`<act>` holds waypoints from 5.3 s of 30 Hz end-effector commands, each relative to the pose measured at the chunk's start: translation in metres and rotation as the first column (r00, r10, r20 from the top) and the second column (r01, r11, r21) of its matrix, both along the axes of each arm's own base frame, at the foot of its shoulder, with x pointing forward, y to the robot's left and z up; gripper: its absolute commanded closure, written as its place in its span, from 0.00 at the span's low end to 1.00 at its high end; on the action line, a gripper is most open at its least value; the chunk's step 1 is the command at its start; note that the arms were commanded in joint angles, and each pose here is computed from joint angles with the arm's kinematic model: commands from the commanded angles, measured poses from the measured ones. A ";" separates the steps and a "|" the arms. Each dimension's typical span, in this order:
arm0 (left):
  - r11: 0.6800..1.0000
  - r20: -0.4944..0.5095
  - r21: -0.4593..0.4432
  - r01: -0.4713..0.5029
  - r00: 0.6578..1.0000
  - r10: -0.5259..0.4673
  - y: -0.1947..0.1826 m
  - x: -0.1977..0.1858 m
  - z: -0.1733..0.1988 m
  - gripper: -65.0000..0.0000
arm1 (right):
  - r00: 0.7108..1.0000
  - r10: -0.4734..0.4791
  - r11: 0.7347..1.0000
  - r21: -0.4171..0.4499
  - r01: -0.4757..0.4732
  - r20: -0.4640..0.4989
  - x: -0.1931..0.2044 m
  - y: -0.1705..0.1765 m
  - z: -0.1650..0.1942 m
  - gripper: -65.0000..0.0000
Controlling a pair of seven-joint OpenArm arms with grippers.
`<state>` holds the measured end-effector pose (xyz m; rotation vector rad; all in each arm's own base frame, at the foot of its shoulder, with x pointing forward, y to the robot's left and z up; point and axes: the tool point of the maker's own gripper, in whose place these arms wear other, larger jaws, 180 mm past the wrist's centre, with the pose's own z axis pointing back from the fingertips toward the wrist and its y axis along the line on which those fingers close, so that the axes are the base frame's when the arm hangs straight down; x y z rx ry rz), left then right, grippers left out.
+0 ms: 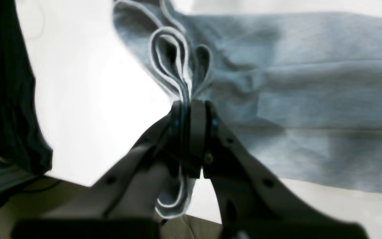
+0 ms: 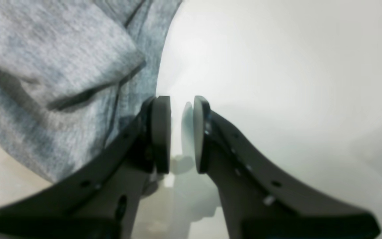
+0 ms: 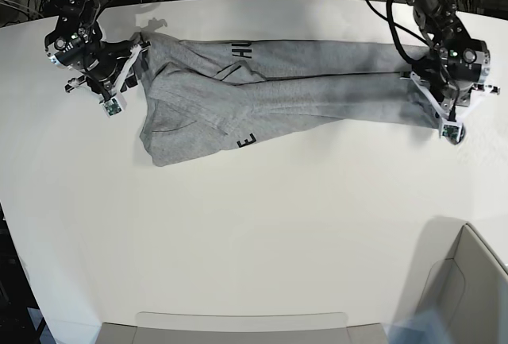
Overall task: Fold the T-shirt properly
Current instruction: 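Drag the left gripper's strip end inward toward the right gripper, then release the right gripper and regrasp the strip end beside it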
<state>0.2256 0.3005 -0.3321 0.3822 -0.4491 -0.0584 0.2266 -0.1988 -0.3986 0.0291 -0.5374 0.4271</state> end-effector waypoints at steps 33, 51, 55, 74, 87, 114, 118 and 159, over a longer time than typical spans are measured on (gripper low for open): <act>0.927 0.022 -0.261 0.270 0.961 -0.274 -0.161 0.012 -0.030 1.00 | 0.996 0.086 0.996 0.021 -0.087 0.028 0.008 0.024 0.005 0.81; 0.811 0.124 -0.367 0.456 0.888 -0.443 -0.231 0.021 -0.019 1.00 | 0.997 0.074 0.996 0.053 -0.073 -0.012 0.005 0.027 -0.010 0.81; 0.794 0.128 -0.397 0.461 0.884 -0.450 -0.237 0.016 -0.021 1.00 | 0.997 0.074 0.996 0.053 -0.073 -0.011 0.006 0.027 -0.009 0.81; 0.790 0.114 -0.409 0.456 0.885 -0.451 -0.238 0.011 -0.026 0.75 | 0.997 0.074 0.996 0.053 -0.074 -0.002 0.009 0.028 -0.007 0.81; 0.852 0.090 -0.394 0.344 0.937 -0.337 -0.198 0.010 -0.030 0.75 | 0.998 0.067 0.997 0.048 -0.068 0.015 0.012 0.025 -0.003 0.81; 0.883 -0.059 -0.455 0.110 0.986 -0.154 -0.138 0.002 -0.091 0.78 | 0.957 -0.130 0.914 0.405 0.014 0.260 0.035 0.015 0.074 0.59; 0.883 -0.066 -0.457 0.107 0.986 -0.154 -0.139 -0.001 -0.092 0.78 | 0.979 -0.189 0.875 0.467 0.129 0.083 0.030 -0.016 0.036 0.59; 0.884 -0.067 -0.454 0.109 0.986 -0.155 -0.137 -0.001 -0.092 0.78 | 0.942 0.174 0.798 0.601 0.035 -0.287 -0.006 0.091 -0.042 0.61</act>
